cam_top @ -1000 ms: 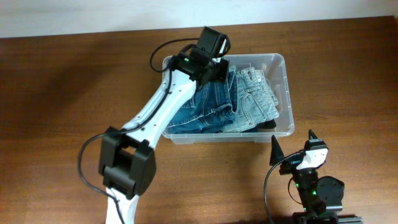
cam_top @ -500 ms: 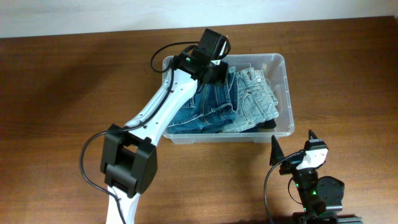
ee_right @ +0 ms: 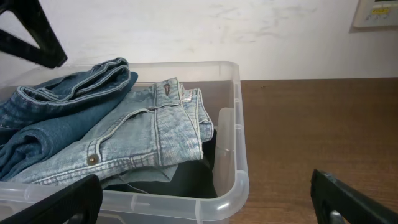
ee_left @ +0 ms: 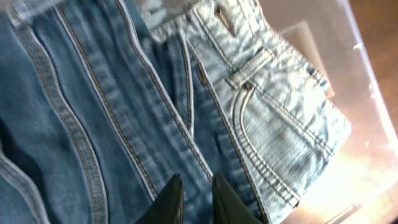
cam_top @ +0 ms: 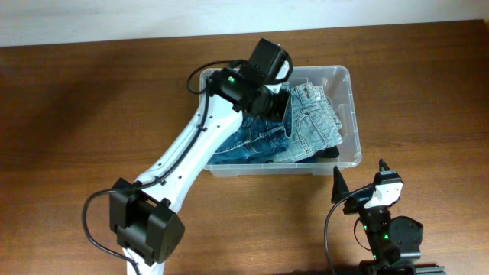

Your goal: Pack container

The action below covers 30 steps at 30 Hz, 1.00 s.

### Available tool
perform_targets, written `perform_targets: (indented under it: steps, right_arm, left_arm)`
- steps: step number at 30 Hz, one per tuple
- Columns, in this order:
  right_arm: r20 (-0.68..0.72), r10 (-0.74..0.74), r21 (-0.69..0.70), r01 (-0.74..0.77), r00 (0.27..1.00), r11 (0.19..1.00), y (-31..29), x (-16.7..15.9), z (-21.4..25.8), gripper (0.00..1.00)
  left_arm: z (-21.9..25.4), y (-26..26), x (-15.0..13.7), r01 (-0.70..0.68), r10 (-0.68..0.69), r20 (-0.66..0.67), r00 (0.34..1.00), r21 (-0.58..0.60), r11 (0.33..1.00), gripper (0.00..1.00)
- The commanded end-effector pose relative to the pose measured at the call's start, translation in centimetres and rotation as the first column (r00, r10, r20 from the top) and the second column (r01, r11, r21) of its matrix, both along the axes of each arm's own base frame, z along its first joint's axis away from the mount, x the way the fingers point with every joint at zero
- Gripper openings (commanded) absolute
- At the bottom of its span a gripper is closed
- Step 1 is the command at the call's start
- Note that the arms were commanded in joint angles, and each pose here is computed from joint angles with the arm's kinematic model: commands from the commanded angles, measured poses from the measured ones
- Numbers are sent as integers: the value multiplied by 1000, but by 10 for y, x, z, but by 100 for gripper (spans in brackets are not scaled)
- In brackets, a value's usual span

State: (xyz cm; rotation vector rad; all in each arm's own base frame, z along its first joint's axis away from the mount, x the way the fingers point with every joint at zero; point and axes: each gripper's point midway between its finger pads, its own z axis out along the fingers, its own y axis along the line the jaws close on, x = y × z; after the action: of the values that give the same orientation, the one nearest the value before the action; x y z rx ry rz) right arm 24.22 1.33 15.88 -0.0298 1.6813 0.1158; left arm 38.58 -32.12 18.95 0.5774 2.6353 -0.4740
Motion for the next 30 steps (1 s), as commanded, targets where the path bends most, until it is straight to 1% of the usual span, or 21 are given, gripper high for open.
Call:
perform_targets:
  steps: [1, 7, 11, 14, 19, 25, 30]
  right_arm:
    - [3, 5, -6, -5, 1000, 1000, 0, 0, -1, 98]
    - [3, 5, -6, -5, 1000, 1000, 0, 0, -1, 98]
    - [3, 5, -6, -5, 1000, 1000, 0, 0, -1, 98]
    - [3, 5, -6, -5, 1000, 1000, 0, 0, -1, 98]
    - [3, 5, -6, -5, 1000, 1000, 0, 0, -1, 98]
    - [3, 5, -6, -5, 1000, 1000, 0, 0, -1, 98]
    - [3, 5, -6, -5, 1000, 1000, 0, 0, -1, 98]
  left_arm:
    - [-21, -8, -9, 39, -38, -49, 998, 26, 999, 17]
    - [-50, -11, -10, 41, -34, -106, 994, 62, 997, 17]
    - [-64, -11, -20, 55, -41, -165, 986, 77, 996, 17]
    - [-71, -13, -27, 69, -51, -193, 980, 90, 994, 17]
    - [-72, -15, -29, 75, -56, -196, 979, 93, 993, 17]
    - [-51, -14, -30, 73, -61, -162, 985, 68, 995, 16]
    - [-9, -7, -39, 70, -67, -111, 992, 31, 997, 16]
